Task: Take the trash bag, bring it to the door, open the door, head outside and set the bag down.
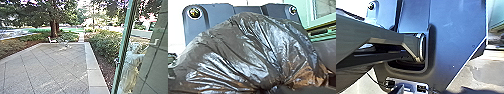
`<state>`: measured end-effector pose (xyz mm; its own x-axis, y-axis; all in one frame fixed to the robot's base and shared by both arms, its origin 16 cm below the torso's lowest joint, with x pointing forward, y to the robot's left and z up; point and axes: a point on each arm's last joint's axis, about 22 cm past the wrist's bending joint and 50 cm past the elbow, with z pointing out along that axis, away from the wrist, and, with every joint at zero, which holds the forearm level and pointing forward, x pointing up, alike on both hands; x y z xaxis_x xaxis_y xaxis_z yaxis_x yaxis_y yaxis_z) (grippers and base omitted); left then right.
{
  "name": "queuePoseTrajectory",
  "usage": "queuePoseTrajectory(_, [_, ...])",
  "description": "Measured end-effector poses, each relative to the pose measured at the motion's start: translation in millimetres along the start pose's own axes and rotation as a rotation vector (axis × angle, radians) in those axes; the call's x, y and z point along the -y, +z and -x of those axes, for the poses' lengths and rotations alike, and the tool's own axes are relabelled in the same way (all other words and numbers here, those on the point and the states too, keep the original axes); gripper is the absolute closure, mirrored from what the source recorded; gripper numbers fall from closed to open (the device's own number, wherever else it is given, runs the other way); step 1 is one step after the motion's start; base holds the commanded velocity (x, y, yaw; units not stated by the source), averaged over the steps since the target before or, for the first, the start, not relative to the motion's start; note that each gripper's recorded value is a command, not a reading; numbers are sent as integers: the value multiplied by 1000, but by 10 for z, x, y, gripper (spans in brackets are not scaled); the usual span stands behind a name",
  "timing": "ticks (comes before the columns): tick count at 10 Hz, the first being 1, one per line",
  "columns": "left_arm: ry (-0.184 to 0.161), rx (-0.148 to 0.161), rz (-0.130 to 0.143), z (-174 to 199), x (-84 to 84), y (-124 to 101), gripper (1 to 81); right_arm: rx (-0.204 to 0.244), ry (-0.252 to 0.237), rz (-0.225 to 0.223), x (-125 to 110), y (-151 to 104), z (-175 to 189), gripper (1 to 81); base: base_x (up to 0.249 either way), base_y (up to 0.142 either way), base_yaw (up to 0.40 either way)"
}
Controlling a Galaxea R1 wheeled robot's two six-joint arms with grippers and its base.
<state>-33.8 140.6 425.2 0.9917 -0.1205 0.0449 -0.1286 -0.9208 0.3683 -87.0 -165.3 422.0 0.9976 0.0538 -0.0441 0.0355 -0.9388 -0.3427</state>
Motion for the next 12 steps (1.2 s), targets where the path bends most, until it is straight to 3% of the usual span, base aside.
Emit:
queuePoseTrajectory(2, [0, 0, 1, -4, -7, 2, 811, 2, -21, 3, -24, -6, 8, 10, 122, 0, 0])
queuePoseTrajectory(7, [0, 0, -4, 2, 34, -9, 811, 8, -20, 14, -77, -13, 58, 10, 124, 0, 0])
queuePoseTrajectory(10, [1, 1, -20, 9, 161, -43, 811, 16, -16, 90, -468, -95, 103, 10, 124, 0, 0])
queuePoseTrajectory(12, [0, 3, -23, 12, 189, -51, 811, 17, -15, 100, -536, -116, 105, 10, 125, 0, 0])
